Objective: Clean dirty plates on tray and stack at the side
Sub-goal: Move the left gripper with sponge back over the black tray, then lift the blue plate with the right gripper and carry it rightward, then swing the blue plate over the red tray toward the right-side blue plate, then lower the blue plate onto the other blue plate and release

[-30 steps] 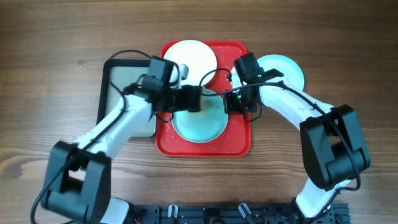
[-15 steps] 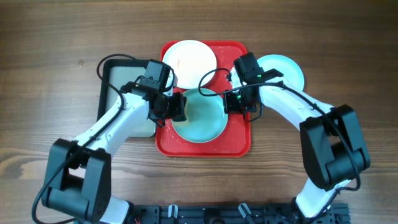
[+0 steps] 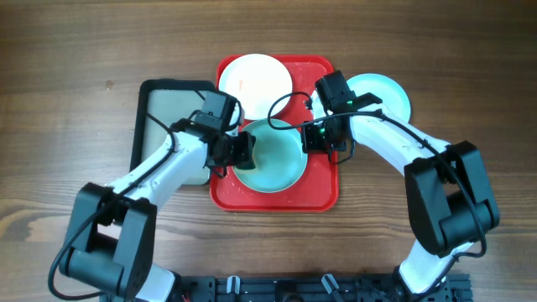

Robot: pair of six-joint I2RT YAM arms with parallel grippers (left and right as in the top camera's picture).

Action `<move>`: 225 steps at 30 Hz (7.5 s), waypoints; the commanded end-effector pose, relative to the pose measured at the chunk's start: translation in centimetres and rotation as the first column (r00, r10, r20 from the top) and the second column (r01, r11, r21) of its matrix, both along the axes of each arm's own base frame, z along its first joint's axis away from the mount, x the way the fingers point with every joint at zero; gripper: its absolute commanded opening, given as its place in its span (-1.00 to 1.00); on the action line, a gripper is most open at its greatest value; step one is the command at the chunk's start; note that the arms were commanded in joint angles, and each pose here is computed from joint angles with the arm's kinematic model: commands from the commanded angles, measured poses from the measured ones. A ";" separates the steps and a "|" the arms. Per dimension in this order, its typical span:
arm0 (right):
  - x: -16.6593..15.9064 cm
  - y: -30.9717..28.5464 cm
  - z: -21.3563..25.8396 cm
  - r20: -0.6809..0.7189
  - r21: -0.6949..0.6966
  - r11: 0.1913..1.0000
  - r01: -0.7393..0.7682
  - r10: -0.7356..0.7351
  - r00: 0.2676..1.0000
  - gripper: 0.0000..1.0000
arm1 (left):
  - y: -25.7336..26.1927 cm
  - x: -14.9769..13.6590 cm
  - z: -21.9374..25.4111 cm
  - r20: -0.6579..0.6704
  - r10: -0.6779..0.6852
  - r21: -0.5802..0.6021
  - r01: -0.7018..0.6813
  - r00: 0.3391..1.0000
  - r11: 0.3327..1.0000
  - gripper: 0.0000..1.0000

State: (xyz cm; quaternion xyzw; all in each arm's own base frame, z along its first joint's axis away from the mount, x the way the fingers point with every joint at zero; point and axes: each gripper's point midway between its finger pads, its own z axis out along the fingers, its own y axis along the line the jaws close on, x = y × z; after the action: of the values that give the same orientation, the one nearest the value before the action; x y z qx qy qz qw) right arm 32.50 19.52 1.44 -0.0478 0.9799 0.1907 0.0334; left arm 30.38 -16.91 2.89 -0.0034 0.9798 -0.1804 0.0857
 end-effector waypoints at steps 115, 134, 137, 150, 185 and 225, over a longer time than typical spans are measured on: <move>4.4 -3.6 19.9 0.599 -0.155 0.985 0.082 0.028 0.800 -0.91 | 14.5 2.7 7.6 0.163 0.252 0.188 -0.281 0.954 0.941 -0.92; 0.7 2.7 21.6 0.707 -0.423 0.904 0.062 0.287 0.646 -0.91 | 14.4 4.4 8.3 0.220 0.303 0.144 -0.338 0.927 0.930 -0.92; 0.3 3.2 21.5 0.706 -0.426 0.904 0.048 0.298 0.643 -0.91 | 14.4 4.5 8.3 0.224 0.302 0.143 -0.338 0.926 0.930 -0.92; 1.0 2.0 23.4 0.750 -0.518 0.838 0.171 0.350 0.561 -0.91 | 14.4 4.9 8.5 0.244 0.302 0.135 -0.341 0.922 0.930 -0.92; 0.1 8.7 23.0 0.802 -0.427 0.902 0.056 0.350 0.484 -0.91 | 14.4 4.7 7.7 0.225 0.302 0.143 -0.338 0.926 0.930 -0.92; 11.2 -21.2 14.4 0.480 0.003 0.866 0.501 -0.441 0.759 -0.92 | 14.4 4.7 7.7 0.224 0.302 0.143 -0.338 0.927 0.930 -0.92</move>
State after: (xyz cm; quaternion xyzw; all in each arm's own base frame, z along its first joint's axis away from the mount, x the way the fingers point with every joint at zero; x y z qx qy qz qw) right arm 43.25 1.61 16.17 0.1199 0.9378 0.1044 0.3087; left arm 35.22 -2.40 10.81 -0.1318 0.9654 -0.0681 0.2143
